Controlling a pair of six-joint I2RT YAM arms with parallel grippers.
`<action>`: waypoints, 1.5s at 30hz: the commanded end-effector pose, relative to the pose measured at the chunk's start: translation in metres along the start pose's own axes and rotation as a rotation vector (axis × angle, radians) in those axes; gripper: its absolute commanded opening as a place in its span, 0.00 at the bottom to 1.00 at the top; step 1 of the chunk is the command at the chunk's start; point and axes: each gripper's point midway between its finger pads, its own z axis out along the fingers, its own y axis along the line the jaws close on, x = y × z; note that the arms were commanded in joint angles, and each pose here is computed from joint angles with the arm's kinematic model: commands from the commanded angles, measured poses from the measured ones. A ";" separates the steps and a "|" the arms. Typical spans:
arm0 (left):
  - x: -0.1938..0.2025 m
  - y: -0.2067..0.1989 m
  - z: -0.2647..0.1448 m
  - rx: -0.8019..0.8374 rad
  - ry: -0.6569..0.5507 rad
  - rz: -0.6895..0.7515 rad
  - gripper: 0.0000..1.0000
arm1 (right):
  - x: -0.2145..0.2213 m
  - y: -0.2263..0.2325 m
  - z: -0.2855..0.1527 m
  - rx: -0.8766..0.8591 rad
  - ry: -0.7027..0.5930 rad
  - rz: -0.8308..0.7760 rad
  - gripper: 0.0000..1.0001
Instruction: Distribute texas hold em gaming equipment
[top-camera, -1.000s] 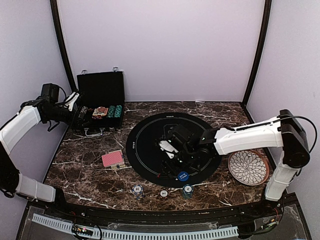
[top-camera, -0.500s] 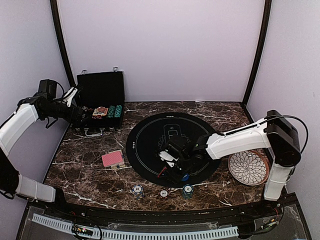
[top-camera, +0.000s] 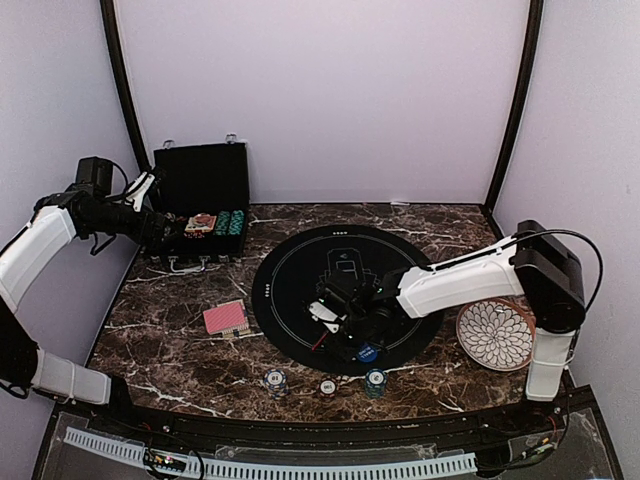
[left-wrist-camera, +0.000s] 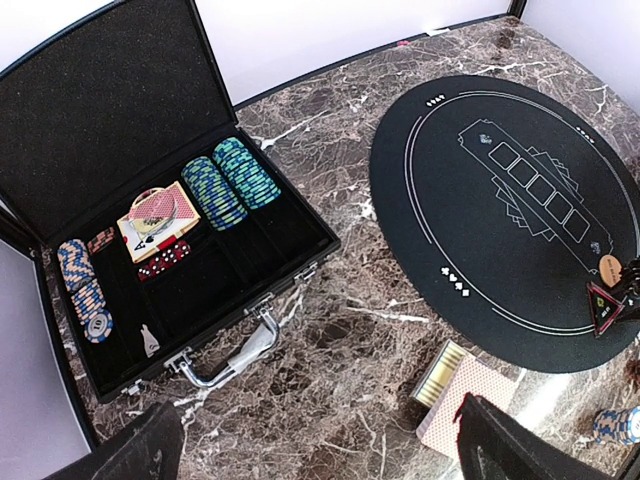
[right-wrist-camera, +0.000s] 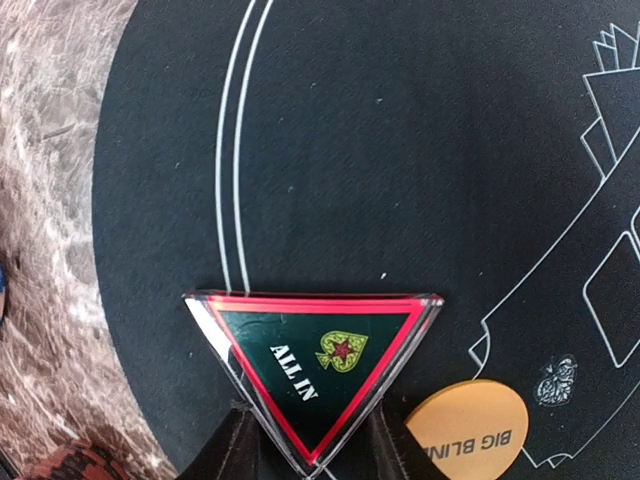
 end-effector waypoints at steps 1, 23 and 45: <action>-0.009 -0.005 -0.013 0.009 -0.029 0.006 0.99 | -0.012 -0.002 0.017 0.036 -0.023 -0.008 0.30; 0.015 -0.030 -0.011 0.121 0.025 0.042 0.99 | -0.135 -0.052 0.081 0.039 -0.184 0.136 0.16; 0.026 -0.055 -0.010 0.206 0.041 0.089 0.99 | -0.075 -0.069 -0.030 0.136 -0.182 0.265 0.87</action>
